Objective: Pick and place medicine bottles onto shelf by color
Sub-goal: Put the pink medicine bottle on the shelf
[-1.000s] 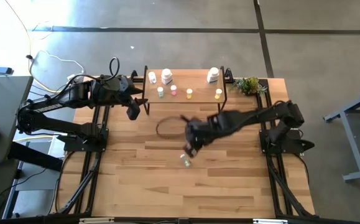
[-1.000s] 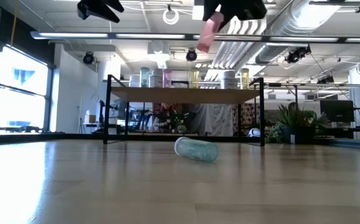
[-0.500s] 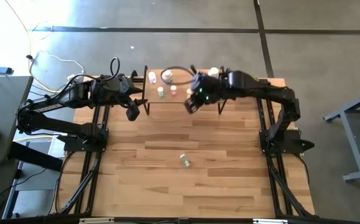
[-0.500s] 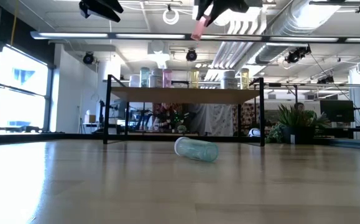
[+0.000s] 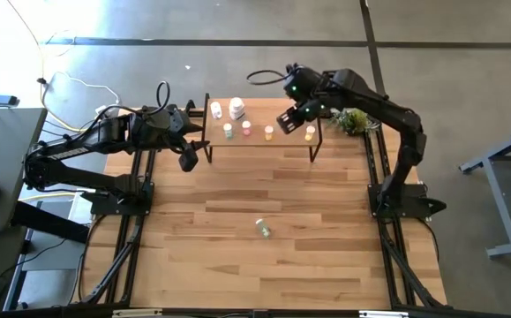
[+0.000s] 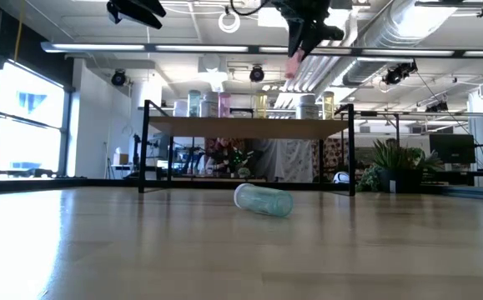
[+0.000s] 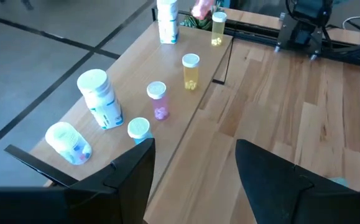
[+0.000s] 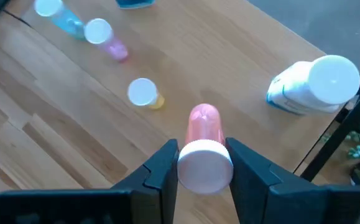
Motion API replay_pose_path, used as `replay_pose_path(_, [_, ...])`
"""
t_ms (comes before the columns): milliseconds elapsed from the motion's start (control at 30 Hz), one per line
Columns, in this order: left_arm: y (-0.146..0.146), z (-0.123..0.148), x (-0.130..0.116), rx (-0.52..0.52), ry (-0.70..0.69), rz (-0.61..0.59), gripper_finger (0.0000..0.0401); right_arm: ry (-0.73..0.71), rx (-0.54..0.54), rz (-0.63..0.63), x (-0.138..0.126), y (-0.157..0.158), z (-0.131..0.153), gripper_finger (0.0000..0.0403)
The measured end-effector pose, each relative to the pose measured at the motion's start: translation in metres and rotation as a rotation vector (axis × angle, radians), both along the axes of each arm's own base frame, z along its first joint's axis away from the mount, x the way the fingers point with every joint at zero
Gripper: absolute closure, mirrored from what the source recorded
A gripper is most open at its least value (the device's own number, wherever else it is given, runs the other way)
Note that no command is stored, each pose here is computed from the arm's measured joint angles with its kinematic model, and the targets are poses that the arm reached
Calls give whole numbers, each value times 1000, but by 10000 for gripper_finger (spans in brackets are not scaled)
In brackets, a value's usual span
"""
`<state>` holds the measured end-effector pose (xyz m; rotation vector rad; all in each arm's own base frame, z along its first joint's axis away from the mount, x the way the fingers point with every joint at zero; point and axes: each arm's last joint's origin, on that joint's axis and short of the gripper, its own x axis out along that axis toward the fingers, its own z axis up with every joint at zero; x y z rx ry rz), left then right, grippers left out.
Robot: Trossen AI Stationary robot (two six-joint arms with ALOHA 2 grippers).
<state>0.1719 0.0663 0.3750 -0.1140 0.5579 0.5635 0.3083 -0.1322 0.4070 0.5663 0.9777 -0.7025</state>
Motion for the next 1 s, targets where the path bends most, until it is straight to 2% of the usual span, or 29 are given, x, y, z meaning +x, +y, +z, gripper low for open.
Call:
replay_pose_path(200, [0,0,0,-11,-9,8,188,61,26,60,-4,-22,-10,299])
replay_pose_path(367, [2,-2,6,-35,-21,28,188,145,74,145,4,-31,-29,299])
replay_pose_path(700, [12,-14,31,-46,8,64,188,251,84,290,18,-38,-53,299])
replay_pose_path(1000, [16,-18,44,-49,-14,78,188,301,76,370,26,-42,-66,299])
